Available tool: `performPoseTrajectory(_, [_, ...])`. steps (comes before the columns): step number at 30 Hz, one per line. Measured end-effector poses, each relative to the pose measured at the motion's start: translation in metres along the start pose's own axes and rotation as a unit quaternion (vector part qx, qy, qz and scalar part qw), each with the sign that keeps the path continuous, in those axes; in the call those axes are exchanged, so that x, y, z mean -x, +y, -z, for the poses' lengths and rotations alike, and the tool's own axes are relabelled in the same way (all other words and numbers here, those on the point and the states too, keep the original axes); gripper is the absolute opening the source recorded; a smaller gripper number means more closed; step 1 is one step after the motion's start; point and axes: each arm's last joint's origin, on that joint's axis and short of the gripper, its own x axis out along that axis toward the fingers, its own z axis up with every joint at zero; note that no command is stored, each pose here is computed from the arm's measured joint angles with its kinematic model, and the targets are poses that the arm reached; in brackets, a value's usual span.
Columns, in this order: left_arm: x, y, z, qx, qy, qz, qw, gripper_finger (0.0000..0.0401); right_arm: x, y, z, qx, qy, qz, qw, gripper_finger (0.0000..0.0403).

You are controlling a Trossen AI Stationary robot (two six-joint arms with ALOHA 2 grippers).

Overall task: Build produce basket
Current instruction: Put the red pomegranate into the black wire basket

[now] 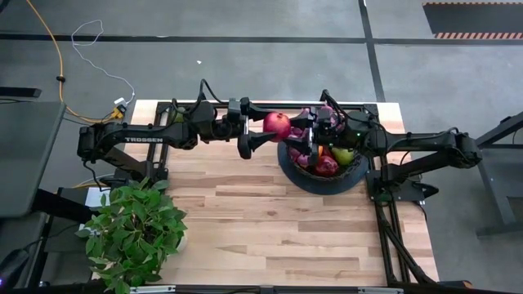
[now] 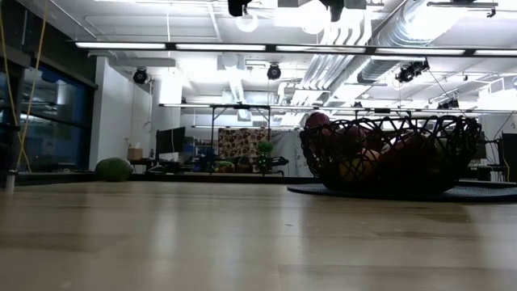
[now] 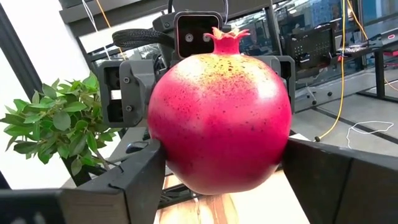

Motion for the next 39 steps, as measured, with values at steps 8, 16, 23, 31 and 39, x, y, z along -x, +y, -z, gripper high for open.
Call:
performPoseTrajectory(8, [0.000, 0.001, 0.000, 0.013, -0.001, -0.007, 1.000, 0.0361, 0.000, 0.000, 0.000, 0.008, 0.002, 0.001, 1.000, 0.0267])
performPoseTrajectory(16, [0.004, 0.004, -0.004, 0.047, 0.000, -0.014, 0.999, 0.0361, 0.002, -0.002, -0.003, 0.011, -0.002, 0.003, 1.000, 0.0268])
performPoseTrajectory(23, [0.023, 0.018, -0.019, 0.138, 0.016, -0.052, 0.989, 0.0360, 0.010, -0.015, -0.014, 0.091, -0.013, 0.043, 0.995, 0.0266])
performPoseTrajectory(31, [0.024, 0.024, -0.017, 0.293, 0.026, -0.065, 0.954, 0.0360, 0.010, -0.018, -0.016, 0.114, -0.017, 0.041, 0.992, 0.0269])
performPoseTrajectory(39, [0.024, 0.025, -0.014, 0.319, 0.036, -0.075, 0.944, 0.0360, 0.010, -0.018, -0.012, 0.145, 0.000, 0.063, 0.987, 0.0370])
